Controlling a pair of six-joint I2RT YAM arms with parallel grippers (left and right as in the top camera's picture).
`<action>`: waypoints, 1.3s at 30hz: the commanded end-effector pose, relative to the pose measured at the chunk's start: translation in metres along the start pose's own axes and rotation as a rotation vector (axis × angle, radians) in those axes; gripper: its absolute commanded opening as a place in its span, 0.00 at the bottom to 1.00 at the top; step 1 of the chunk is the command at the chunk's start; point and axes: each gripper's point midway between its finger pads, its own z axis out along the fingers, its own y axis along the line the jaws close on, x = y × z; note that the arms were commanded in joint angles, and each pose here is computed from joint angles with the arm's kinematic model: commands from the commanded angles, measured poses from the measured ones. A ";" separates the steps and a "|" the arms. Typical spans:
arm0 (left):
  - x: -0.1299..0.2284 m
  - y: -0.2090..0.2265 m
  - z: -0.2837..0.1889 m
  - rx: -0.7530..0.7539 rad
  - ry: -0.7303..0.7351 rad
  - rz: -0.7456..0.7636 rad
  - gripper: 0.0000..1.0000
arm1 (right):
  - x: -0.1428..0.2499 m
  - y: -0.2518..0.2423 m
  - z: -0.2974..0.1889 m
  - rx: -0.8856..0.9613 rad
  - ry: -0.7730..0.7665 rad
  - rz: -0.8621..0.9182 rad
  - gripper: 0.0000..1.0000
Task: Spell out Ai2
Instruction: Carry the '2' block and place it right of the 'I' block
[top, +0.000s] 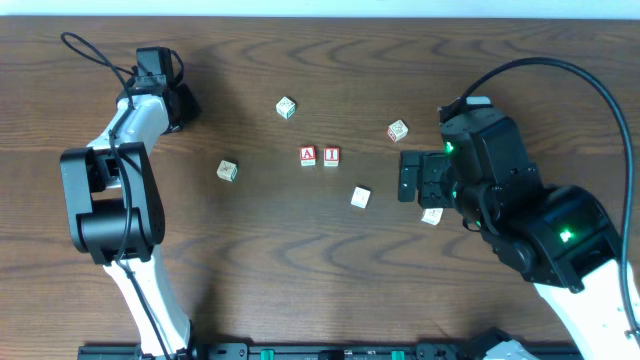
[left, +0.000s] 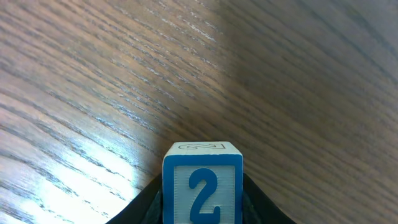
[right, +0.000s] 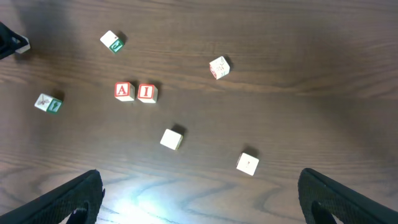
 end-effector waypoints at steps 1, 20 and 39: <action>-0.007 0.004 0.003 -0.019 -0.013 0.024 0.30 | -0.002 -0.004 -0.001 0.015 -0.009 0.017 0.99; 0.007 -0.132 -0.086 0.115 -0.004 0.321 0.06 | -0.021 -0.068 -0.026 0.202 -0.090 0.099 0.99; 0.234 -0.299 -0.147 0.233 0.057 0.622 0.06 | -0.019 -0.111 -0.102 0.219 -0.231 0.167 0.99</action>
